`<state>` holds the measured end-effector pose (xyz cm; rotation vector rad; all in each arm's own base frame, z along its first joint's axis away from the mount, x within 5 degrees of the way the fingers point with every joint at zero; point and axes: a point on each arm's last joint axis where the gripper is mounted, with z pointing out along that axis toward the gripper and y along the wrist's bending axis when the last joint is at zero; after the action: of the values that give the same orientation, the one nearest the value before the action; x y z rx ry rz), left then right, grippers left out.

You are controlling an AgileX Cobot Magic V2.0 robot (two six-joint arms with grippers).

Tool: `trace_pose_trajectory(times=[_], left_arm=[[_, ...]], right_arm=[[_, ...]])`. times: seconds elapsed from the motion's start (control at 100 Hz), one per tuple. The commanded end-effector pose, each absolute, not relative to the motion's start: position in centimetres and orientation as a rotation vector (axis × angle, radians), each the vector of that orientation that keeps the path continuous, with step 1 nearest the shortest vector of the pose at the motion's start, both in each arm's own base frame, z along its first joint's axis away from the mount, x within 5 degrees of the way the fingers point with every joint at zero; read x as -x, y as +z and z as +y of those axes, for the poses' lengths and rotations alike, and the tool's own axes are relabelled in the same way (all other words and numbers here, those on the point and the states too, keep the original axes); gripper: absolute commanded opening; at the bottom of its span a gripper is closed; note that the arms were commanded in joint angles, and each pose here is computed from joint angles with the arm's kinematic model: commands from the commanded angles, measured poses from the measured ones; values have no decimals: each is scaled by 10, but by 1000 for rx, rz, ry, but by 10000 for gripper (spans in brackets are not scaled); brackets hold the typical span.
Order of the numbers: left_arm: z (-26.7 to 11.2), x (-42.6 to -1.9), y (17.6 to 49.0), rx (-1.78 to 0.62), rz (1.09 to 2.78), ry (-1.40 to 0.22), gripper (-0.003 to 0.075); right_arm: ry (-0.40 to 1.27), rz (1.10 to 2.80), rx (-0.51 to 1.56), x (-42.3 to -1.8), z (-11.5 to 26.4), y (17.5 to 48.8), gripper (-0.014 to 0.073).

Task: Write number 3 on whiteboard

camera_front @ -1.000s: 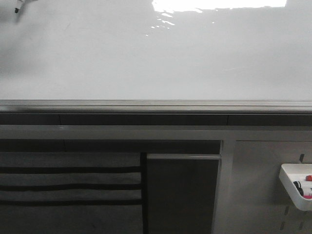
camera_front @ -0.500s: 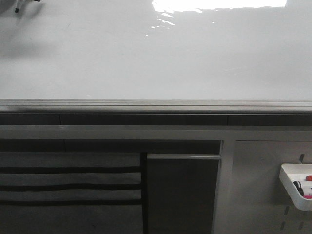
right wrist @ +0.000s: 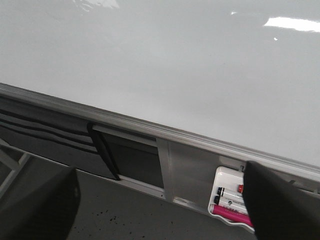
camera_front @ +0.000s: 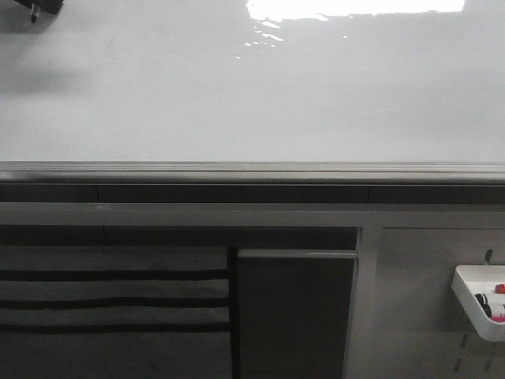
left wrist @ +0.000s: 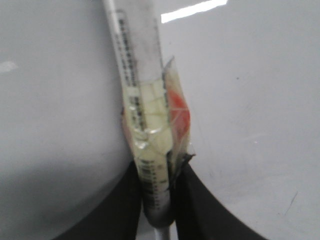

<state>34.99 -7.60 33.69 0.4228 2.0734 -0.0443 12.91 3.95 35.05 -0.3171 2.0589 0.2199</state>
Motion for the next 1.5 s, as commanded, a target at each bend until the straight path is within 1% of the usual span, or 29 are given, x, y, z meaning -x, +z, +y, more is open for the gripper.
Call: trace_pose_trajectory(times=[0.0, 0.2, 0.31, 0.43, 0.53, 0.58, 0.65, 0.69, 0.76, 0.83, 0.92, 0.97, 1.09, 1.22, 1.34, 1.49], left_arm=[[-78, -347, 366, -401, 1941, -46, 87], [-77, -345, 368, -401, 1940, -46, 33], [-76, -338, 373, -406, 1952, -48, 8], [-73, -319, 385, -458, 1972, -31, -13], [-74, -292, 396, -606, 2017, 11, -18], [-74, -277, 400, -683, 2048, 21, -18], [-77, -254, 405, -774, 2100, -8, -18], [-80, -240, 406, -825, 2137, -48, -18], [-88, -218, 408, -967, 2155, -135, -18], [-99, -198, 410, -1124, 2132, -242, -18], [-115, -180, 412, -1285, 2059, -394, -18], [-124, -172, 413, -1363, 2016, -459, -18], [-141, -159, 410, -1505, 1934, -507, -18], [-154, -146, 402, -1608, 1902, -550, -18], [-163, -139, 393, -1681, 1891, -580, -18], [-172, -138, 388, -1727, 1883, -594, -18]], right_arm=[[217, 1965, 312, -132, 40, 366, 592], [217, 1965, 312, -132, 40, 366, 592], [217, 1965, 312, -132, 40, 366, 592], [260, 1977, 305, -130, 42, 369, 592], [283, 2013, 362, -127, 45, 377, 592], [305, 2023, 416, -126, 48, 381, 592], [362, 2035, 513, -124, 55, 388, 592], [407, 2051, 574, -124, 60, 389, 592], [477, 2054, 708, -124, 69, 392, 592], [568, 2023, 833, -124, 78, 395, 591], [676, 1944, 1004, -124, 91, 398, 591], [702, 1896, 1091, -125, 98, 399, 591], [722, 1847, 1219, -131, 113, 400, 591], [704, 1821, 1313, -140, 129, 404, 591], [732, 1781, 1378, -147, 147, 413, 591], [696, 1651, 1523, -150, 169, 422, 591]])
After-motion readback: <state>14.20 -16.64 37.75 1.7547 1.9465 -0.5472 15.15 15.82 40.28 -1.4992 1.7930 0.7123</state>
